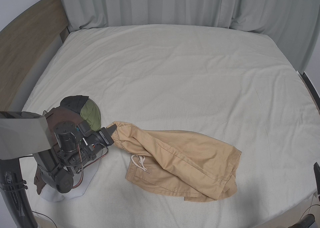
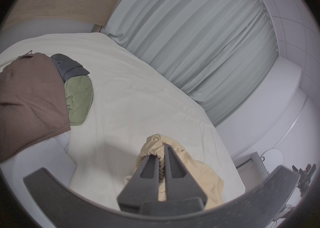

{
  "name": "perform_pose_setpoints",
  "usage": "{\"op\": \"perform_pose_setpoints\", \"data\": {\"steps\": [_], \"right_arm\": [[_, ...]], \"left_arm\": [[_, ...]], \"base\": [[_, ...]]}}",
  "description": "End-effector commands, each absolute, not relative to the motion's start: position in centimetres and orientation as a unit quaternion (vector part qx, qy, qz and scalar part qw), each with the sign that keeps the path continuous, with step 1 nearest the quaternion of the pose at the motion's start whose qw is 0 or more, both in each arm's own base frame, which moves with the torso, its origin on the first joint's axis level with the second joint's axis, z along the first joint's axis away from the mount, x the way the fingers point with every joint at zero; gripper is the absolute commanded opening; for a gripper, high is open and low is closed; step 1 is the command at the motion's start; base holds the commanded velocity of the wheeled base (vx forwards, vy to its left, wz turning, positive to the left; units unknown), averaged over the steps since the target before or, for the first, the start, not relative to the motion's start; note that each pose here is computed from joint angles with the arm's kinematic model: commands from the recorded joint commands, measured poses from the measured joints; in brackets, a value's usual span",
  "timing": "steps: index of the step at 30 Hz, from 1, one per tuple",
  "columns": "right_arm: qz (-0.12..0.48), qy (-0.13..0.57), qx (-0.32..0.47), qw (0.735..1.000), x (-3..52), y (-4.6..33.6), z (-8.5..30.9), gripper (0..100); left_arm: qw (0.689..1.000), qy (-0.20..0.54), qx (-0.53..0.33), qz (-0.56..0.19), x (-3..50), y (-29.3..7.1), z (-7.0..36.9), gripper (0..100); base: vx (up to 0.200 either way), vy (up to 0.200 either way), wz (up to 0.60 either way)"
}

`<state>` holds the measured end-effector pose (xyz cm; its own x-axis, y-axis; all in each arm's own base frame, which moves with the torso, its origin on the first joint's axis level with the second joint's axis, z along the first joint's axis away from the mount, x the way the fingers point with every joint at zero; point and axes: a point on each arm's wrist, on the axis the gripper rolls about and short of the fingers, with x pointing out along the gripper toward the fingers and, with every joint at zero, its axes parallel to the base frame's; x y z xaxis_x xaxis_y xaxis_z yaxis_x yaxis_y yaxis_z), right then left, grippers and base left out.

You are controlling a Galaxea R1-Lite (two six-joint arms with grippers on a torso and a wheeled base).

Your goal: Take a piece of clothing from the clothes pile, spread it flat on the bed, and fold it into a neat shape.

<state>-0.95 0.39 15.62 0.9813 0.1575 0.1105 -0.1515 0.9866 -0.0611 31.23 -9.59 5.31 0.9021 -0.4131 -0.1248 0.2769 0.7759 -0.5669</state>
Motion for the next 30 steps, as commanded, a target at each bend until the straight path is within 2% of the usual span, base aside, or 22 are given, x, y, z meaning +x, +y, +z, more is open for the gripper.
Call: {"op": "perform_pose_setpoints", "data": {"steps": [1, 9, 15, 23, 30], "right_arm": [[0.099, 0.002, -0.022, 0.995, 1.3, 0.5, 16.2, 100], [0.131, 0.035, -0.018, 0.991, 2.2, 0.6, 15.9, 100], [0.182, 0.074, -0.011, 0.980, 3.3, 0.9, 15.5, 100], [0.265, 0.138, 0.002, 0.954, 4.8, 1.5, 14.7, 100], [0.305, 0.182, 0.002, 0.935, 6.2, 2.2, 14.5, 100]], "left_arm": [[0.934, 0.120, -0.279, -0.187, 31.2, -9.7, 5.4, 0], [0.934, 0.121, -0.279, -0.187, 31.2, -9.7, 5.4, 0], [0.934, 0.124, -0.279, -0.187, 31.2, -9.8, 5.2, 0], [0.934, 0.122, -0.279, -0.189, 31.2, -9.9, 5.3, 0], [0.933, 0.126, -0.278, -0.192, 31.1, -10.2, 5.1, 0]], "base": [[0.000, 0.000, 0.00], [0.000, 0.000, 0.00], [0.000, 0.000, 0.00], [0.000, 0.000, 0.00], [0.000, 0.000, 0.00]]}}
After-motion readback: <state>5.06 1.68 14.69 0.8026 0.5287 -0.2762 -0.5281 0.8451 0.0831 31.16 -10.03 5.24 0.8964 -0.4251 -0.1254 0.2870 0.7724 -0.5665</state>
